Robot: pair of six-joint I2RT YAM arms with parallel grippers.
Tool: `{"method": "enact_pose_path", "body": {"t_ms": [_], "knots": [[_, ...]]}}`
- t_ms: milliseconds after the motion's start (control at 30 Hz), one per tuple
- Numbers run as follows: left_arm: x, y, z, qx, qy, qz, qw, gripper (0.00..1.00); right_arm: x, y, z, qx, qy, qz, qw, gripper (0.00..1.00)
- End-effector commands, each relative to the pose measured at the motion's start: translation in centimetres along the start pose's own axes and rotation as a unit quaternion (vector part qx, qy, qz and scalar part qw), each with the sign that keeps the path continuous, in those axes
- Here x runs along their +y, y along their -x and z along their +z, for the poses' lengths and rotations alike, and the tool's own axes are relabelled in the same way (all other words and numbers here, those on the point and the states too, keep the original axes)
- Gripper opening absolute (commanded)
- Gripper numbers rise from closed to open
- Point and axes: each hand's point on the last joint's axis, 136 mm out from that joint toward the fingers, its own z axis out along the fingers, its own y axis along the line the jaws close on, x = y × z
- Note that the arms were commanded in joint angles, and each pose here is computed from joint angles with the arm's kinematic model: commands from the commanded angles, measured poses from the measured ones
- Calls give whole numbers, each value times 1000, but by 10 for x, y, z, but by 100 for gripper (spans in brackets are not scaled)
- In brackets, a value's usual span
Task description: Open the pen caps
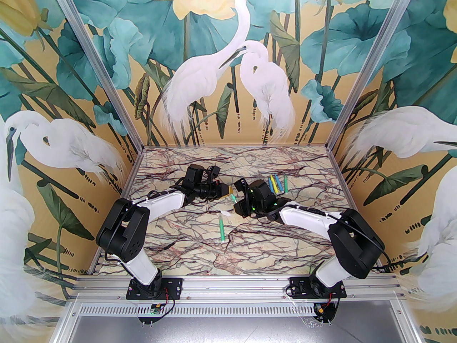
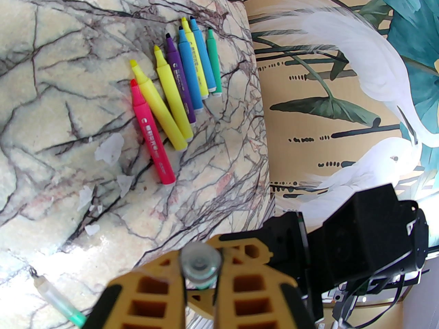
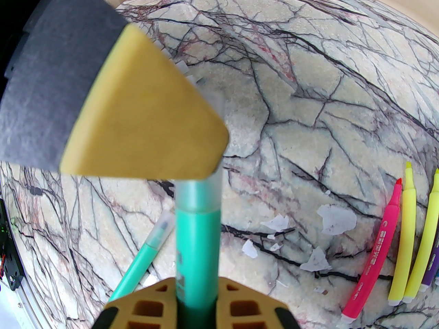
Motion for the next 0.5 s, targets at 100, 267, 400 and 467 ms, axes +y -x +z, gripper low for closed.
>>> {"method": "enact_pose_path", "body": {"t_ms": [100,267,400,467], "knots": [[30,78,-47,-157,89,9,984,0,-7,-60,-7,98,-10,11,995,0],[31,85,-53,-174,96,3,980,0,-7,-62,-7,97,-7,11,995,0],[31,89,-60,-197,104,0,975,0,-8,-65,-8,97,-10,12,995,0],[31,91,-64,-203,105,-1,974,0,-8,-68,-9,97,-11,12,995,0]]}}
